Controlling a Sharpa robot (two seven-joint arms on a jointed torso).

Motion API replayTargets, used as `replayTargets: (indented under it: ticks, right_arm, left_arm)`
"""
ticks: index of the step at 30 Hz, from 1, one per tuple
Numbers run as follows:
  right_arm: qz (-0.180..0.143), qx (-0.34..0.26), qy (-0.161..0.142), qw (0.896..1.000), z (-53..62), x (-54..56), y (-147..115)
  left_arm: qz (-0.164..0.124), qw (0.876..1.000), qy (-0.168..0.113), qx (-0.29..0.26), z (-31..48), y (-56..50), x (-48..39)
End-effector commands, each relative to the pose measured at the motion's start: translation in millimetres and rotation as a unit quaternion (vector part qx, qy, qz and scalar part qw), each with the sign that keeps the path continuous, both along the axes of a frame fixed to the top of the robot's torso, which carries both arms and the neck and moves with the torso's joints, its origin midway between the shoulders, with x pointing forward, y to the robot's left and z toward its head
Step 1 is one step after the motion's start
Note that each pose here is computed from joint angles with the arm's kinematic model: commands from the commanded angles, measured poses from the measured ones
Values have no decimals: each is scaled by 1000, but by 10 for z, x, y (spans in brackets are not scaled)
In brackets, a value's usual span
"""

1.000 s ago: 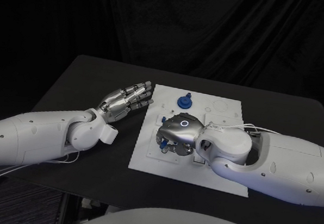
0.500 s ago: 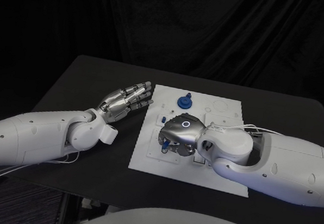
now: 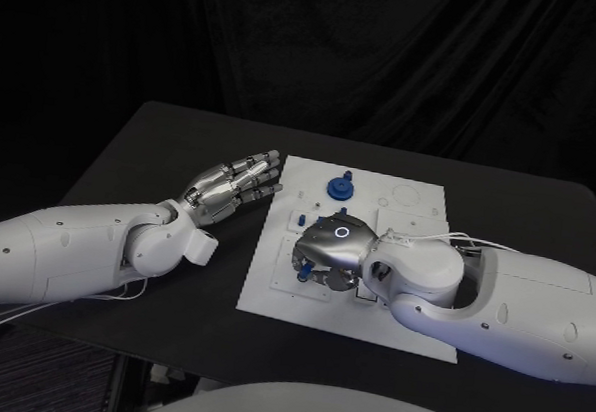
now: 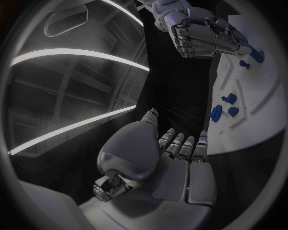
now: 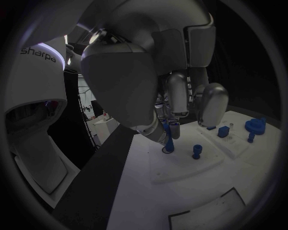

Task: Assemble the parts on the task board

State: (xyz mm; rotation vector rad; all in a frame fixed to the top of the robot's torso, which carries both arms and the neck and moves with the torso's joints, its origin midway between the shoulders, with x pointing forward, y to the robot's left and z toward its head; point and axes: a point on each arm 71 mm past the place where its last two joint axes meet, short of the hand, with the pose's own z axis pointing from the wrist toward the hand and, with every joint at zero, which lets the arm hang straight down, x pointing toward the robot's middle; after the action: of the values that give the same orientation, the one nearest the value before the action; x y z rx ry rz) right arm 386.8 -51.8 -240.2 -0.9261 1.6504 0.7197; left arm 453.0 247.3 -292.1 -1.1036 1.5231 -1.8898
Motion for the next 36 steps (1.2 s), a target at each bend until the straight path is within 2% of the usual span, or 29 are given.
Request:
replayTargets:
  ticks: [1,36]
  right_arm:
    - [1,-6,0,1000,-31,-8,-6]
    - [-1,-9,3,1000,-58,-17,-8]
  left_arm:
    - [14,998,-42,-39,74,13,1]
    - [13,999,-37,-36,43,22,1]
